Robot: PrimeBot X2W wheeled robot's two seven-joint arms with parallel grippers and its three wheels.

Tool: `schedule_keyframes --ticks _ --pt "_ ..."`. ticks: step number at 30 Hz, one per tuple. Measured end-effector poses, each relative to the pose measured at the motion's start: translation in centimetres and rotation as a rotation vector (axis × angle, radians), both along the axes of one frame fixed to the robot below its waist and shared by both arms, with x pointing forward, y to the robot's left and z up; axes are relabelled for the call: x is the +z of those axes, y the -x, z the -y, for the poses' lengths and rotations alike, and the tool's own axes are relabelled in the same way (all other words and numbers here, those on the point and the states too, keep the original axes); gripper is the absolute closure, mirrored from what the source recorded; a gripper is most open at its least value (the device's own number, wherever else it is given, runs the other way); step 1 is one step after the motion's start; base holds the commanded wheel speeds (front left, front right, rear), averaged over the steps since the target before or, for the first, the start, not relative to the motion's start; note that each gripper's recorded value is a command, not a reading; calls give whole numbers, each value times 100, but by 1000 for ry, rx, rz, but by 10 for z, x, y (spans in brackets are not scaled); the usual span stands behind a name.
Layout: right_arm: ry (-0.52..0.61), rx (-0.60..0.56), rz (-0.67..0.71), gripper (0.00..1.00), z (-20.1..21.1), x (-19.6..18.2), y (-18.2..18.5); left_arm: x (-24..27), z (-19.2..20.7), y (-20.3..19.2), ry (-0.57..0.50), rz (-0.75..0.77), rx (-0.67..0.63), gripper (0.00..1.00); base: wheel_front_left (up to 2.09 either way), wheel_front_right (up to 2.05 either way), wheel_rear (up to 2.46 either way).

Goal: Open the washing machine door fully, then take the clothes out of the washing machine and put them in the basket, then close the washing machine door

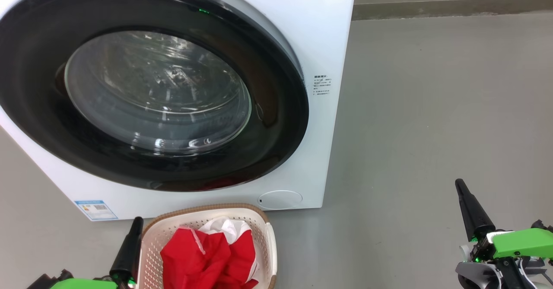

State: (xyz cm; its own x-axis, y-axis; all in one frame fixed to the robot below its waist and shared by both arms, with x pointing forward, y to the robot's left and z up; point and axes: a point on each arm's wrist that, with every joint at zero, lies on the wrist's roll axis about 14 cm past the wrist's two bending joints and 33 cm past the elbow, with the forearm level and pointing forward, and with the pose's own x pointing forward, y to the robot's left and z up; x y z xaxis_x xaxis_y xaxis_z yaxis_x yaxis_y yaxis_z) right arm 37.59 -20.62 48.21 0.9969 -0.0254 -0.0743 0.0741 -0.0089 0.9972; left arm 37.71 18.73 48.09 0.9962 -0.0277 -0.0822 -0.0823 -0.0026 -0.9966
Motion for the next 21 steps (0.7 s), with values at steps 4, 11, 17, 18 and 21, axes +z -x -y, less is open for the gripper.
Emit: schedule_keyframes --ticks 4,11,17,18,21 --pt "0 0 0 100 0 0 0 0 0 0 0 0 0 100 0 0 0" --pt "0 0 0 100 0 0 0 0 0 0 0 0 0 100 0 0 0" --pt "0 0 0 100 0 0 0 0 0 0 0 0 0 100 0 0 0" --pt "0 0 0 100 0 0 0 0 0 0 0 0 0 100 0 0 0" --pt "0 -1 0 100 0 0 0 0 0 0 0 0 0 100 0 0 0"
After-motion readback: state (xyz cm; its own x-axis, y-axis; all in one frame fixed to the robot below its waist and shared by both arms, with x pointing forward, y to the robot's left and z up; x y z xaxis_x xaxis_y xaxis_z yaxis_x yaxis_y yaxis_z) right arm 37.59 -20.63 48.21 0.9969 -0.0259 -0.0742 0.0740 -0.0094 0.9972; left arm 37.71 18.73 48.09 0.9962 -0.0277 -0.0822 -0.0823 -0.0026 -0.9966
